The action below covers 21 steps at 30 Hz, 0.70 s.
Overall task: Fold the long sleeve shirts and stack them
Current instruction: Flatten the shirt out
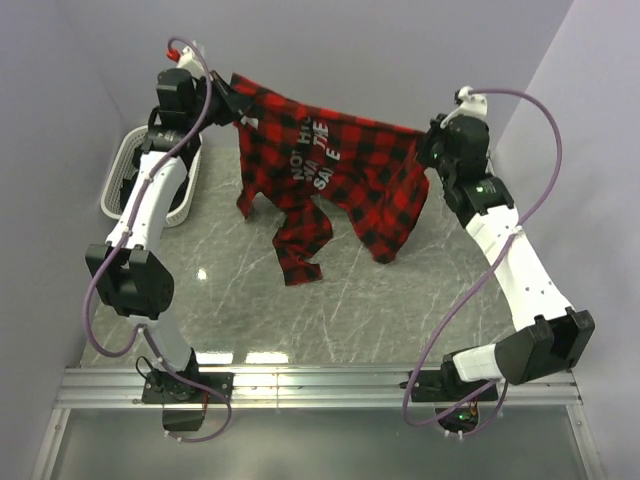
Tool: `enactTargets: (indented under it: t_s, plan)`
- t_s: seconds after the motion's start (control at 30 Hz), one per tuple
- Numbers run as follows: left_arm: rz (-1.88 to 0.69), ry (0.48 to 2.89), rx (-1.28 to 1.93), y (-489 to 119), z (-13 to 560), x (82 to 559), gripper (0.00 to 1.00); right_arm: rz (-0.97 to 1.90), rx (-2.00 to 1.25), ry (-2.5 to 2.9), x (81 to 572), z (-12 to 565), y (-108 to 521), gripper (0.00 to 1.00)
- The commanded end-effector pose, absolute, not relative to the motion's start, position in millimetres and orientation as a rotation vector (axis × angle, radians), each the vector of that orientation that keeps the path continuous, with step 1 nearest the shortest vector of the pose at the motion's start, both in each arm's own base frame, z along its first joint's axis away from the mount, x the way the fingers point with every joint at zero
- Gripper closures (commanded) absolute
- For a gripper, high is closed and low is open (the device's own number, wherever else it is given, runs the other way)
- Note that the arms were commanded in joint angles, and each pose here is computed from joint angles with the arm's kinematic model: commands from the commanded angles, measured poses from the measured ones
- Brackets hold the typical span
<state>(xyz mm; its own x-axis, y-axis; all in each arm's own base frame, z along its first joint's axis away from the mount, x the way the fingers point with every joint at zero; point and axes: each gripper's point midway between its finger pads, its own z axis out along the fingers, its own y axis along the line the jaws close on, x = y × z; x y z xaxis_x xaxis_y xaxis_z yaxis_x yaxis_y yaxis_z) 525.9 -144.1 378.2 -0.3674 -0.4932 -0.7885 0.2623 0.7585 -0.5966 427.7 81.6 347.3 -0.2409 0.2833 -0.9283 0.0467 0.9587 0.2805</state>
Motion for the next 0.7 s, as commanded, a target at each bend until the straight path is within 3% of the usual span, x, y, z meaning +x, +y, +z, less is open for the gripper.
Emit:
enactTargets:
  t_s: [0.0,0.4,0.67]
  plan:
    - [-0.747,1.63,-0.216,-104,437,535,1.0,0.02,0.287,1.653,433,411,34,1.0]
    - [-0.7,1.33,-0.151,-76,559,453,1.0,0.069,0.145,1.44,376,500,35,1.0]
    - [-0.606,1.253,-0.152,-61,588,390,1.0,0.15,0.054,1.311,311,537,40,1.0]
